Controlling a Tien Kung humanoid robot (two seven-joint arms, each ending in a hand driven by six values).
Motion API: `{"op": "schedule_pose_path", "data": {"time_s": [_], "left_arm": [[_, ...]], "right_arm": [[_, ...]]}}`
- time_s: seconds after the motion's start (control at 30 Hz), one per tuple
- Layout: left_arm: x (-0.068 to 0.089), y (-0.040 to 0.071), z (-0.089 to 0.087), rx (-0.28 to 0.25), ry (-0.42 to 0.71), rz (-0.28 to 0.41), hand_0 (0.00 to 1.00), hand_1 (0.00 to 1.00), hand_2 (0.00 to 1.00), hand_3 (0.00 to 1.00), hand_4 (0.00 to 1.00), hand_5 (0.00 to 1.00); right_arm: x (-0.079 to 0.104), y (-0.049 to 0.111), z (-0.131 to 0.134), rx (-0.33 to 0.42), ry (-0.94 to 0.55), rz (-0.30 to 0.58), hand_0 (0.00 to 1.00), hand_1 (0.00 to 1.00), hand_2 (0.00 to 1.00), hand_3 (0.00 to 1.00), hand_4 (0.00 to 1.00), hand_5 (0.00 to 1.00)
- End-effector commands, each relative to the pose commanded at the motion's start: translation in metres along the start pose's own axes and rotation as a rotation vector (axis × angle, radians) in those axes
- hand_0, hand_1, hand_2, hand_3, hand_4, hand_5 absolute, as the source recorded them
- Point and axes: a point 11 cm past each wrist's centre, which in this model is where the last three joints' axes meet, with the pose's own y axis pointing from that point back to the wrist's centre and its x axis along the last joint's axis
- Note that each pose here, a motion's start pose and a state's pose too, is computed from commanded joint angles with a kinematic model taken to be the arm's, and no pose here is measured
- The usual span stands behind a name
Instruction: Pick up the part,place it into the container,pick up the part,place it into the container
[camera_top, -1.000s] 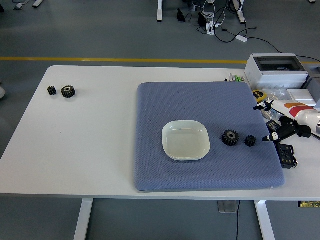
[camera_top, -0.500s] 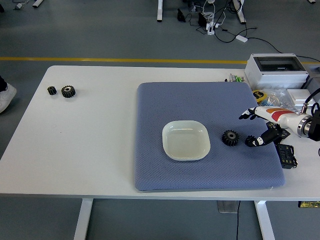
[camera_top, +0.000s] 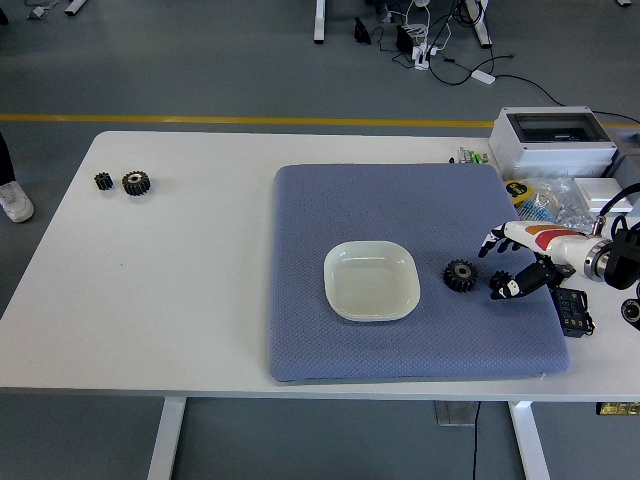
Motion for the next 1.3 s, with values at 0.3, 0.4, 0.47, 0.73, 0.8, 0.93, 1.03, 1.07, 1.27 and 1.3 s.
{"op": "schedule_pose_path", "data": {"time_s": [0.3, 0.4, 0.47, 0.73, 0.8, 0.93, 1.03, 1.07, 1.27, 1.3], "left_arm": [[-0.001, 0.000, 0.005, -0.010, 0.001, -0.003, 0.713, 0.692, 0.737, 0.614, 0.755, 0.696], [-0.001, 0.000, 0.003, -0.005, 0.001, -0.003, 0.713, 0.692, 0.737, 0.614, 0.755, 0.696], [-0.001, 0.000, 0.002, -0.004, 0.001, -0.003, 0.713, 0.692, 0.737, 0.614, 0.755, 0.696], [-0.002, 0.000, 0.004, -0.007, 0.001, -0.006, 0.713, 0.692, 0.737, 0.612, 0.754, 0.696], [-0.002, 0.000, 0.004, -0.006, 0.000, -0.005, 0.713, 0.692, 0.736, 0.612, 0.753, 0.698], [-0.002, 0.000, 0.004, -0.005, -0.001, -0.003, 0.713, 0.692, 0.736, 0.612, 0.753, 0.698], [-0.002, 0.000, 0.004, -0.005, -0.001, -0.004, 0.713, 0.692, 0.737, 0.613, 0.753, 0.698], [-0.002, 0.000, 0.004, -0.005, -0.001, -0.004, 0.713, 0.692, 0.737, 0.613, 0.753, 0.698], [-0.001, 0.000, 0.003, -0.002, -0.003, -0.003, 0.713, 0.692, 0.737, 0.612, 0.753, 0.698], [-0.001, 0.000, 0.002, -0.001, -0.003, -0.002, 0.713, 0.692, 0.737, 0.612, 0.753, 0.698]], "right_arm": [[-0.003, -0.001, 0.014, -0.041, 0.002, -0.008, 0.650, 0.665, 0.720, 0.604, 0.998, 0.242], [-0.006, -0.002, 0.017, -0.049, 0.003, -0.012, 0.634, 0.660, 0.713, 0.588, 0.948, 0.247], [-0.006, -0.002, 0.018, -0.053, 0.001, -0.011, 0.634, 0.660, 0.713, 0.588, 0.948, 0.247], [-0.007, -0.003, 0.020, -0.057, 0.010, 0.003, 0.606, 0.641, 0.706, 0.571, 0.911, 0.252], [-0.006, -0.004, 0.022, -0.064, 0.007, 0.009, 0.544, 0.603, 0.655, 0.550, 0.849, 0.250], [-0.007, -0.004, 0.025, -0.074, 0.009, 0.009, 0.544, 0.603, 0.655, 0.550, 0.849, 0.250], [-0.009, -0.004, 0.027, -0.080, 0.007, 0.007, 0.539, 0.579, 0.644, 0.547, 0.838, 0.252], [-0.011, -0.004, 0.027, -0.081, 0.006, 0.005, 0.539, 0.579, 0.644, 0.547, 0.838, 0.252], [-0.018, -0.004, 0.029, -0.090, 0.002, -0.013, 0.529, 0.584, 0.649, 0.551, 0.863, 0.274], [-0.020, -0.004, 0.030, -0.094, 0.001, -0.017, 0.529, 0.584, 0.649, 0.551, 0.863, 0.274]]}}
